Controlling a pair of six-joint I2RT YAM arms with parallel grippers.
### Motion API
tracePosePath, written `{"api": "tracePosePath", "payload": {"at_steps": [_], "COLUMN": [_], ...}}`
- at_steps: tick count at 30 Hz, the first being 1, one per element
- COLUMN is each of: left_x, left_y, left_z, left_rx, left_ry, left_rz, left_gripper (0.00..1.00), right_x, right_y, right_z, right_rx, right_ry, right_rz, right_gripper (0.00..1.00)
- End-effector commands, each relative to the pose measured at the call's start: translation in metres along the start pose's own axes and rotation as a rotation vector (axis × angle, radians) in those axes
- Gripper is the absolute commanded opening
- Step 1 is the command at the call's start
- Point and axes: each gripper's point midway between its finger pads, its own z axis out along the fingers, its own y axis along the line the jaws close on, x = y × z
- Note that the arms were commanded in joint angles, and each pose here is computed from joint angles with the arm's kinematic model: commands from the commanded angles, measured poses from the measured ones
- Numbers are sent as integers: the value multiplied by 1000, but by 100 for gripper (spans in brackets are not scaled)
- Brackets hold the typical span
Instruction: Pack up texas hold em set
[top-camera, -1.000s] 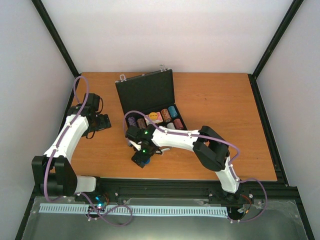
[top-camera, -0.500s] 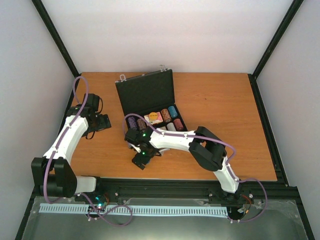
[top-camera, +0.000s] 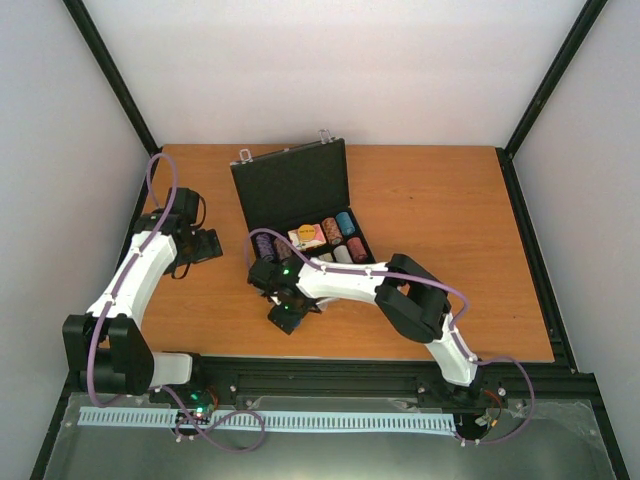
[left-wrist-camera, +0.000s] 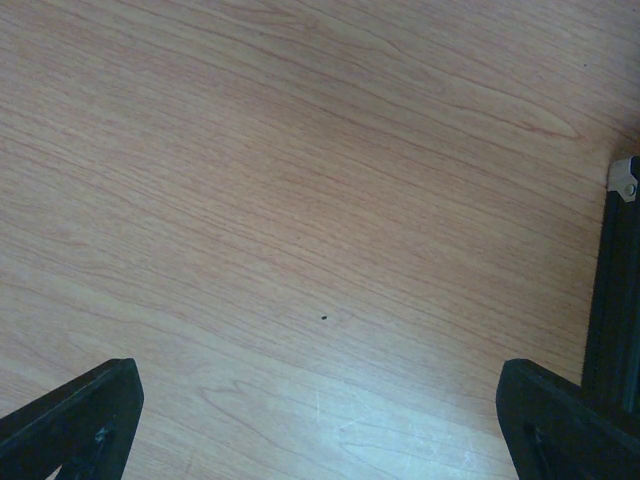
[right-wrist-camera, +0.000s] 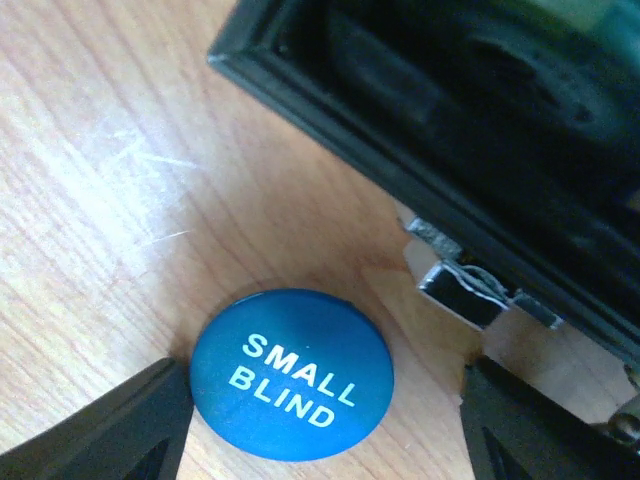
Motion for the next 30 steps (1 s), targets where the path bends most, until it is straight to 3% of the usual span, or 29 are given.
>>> {"api": "tracePosePath", "payload": {"at_steps": [1,9,18,27,30], "left_x": [-6,-6,-6,-5,-5], "left_y": [0,0,1,2,2], "left_z": [-6,-7,-7,-6,-5], "left_rx": [14,11,7,2,2], "left_ry": [-35,-33,-33,-31,-29], "left_rz": [2,2,-1,-4,-6], "left_gripper": [100,100,100,100,100], "right_x": [17,14,8,-13,-14], "right_y": [5,11,5,3,3], "right_z": [15,7,-3,-45,-48], "right_rx": [23,21,61,86,87], "right_ry": [71,57,38,-38,-44], "right_rz": [-13,-28,-29,-54,-57], "right_gripper": [71,49,47,49,61]}}
